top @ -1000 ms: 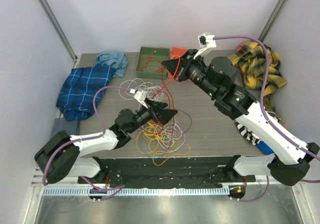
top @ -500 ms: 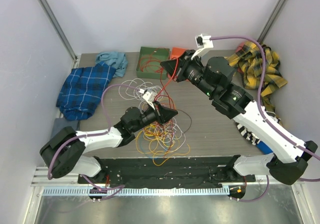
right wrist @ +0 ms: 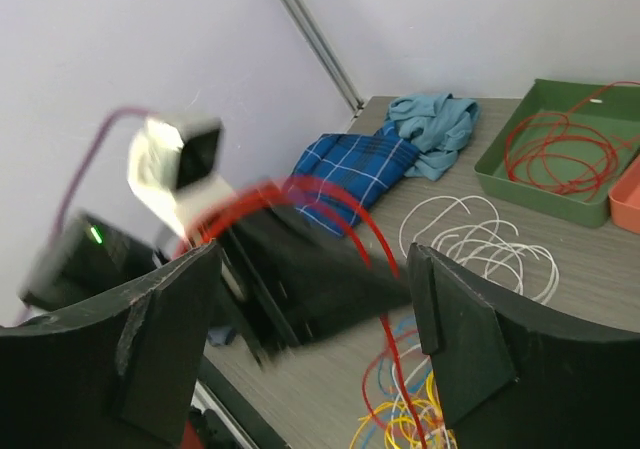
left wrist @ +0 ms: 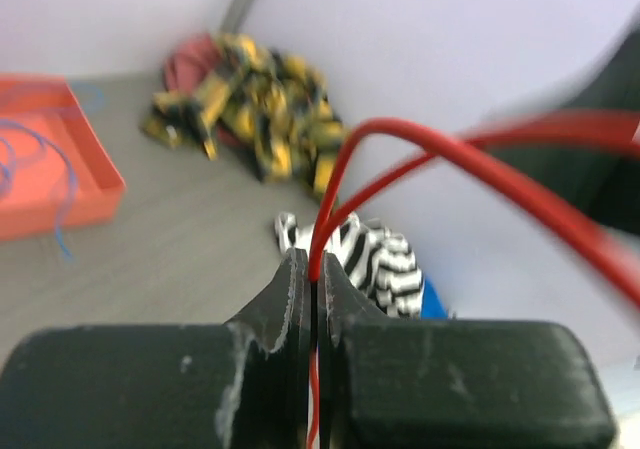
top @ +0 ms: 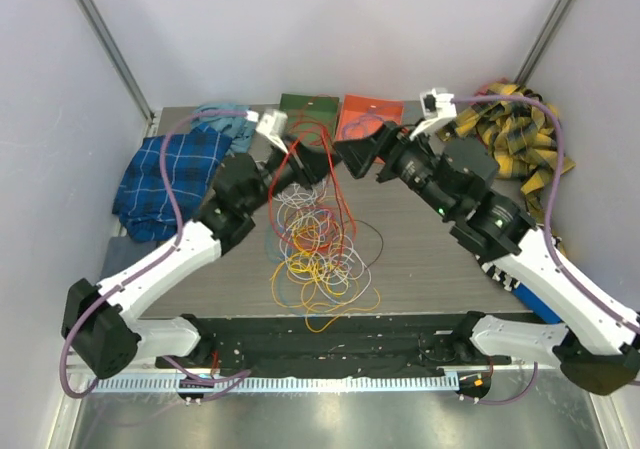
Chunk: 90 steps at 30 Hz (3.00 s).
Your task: Untangle the cables
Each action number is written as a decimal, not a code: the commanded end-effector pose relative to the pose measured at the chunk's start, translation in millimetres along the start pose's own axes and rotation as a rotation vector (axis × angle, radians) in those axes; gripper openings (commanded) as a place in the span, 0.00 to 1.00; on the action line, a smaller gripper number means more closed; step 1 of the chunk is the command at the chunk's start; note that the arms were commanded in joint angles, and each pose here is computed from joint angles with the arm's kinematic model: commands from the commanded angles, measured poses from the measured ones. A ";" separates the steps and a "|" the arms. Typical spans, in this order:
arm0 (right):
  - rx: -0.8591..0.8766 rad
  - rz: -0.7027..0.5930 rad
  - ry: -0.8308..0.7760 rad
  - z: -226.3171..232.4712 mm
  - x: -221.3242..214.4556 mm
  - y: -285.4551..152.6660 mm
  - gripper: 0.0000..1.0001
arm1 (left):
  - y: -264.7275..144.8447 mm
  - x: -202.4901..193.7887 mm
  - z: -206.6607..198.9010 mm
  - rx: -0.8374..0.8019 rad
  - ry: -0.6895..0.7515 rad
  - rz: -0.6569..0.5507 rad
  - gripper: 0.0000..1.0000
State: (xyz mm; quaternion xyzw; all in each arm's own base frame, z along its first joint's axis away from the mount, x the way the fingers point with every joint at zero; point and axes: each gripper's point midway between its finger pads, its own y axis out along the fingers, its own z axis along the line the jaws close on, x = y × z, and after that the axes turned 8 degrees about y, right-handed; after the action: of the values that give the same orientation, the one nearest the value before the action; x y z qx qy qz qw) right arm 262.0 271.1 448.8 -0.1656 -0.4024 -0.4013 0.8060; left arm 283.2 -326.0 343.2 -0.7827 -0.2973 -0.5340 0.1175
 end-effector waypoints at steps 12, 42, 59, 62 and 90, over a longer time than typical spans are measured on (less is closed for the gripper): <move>-0.122 -0.073 0.083 -52.8 -13.6 -81.3 0.88 | 30.2 244.5 -18.6 0.125 0.151 -0.242 0.00; -0.177 0.328 -0.121 -109.0 -188.7 2.0 0.87 | 18.5 332.9 -52.9 0.019 0.086 -0.449 0.00; -0.458 0.254 -0.335 -187.1 -225.4 110.6 0.88 | 16.7 303.3 -65.5 -0.049 0.041 -0.364 0.00; -0.512 0.227 -0.329 -198.4 -219.6 126.5 0.82 | 10.6 299.7 -66.2 -0.046 0.046 -0.358 0.00; -0.169 -0.068 -0.201 -9.8 28.3 27.1 0.01 | -18.4 161.1 -8.9 0.007 -0.015 -0.267 0.00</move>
State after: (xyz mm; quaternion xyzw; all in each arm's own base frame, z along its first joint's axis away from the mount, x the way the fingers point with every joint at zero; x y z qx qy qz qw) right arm 289.8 239.5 522.8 -0.2092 -0.4647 -0.5013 0.6993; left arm 316.4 -242.0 495.1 -0.7187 -0.4323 -0.5339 0.1073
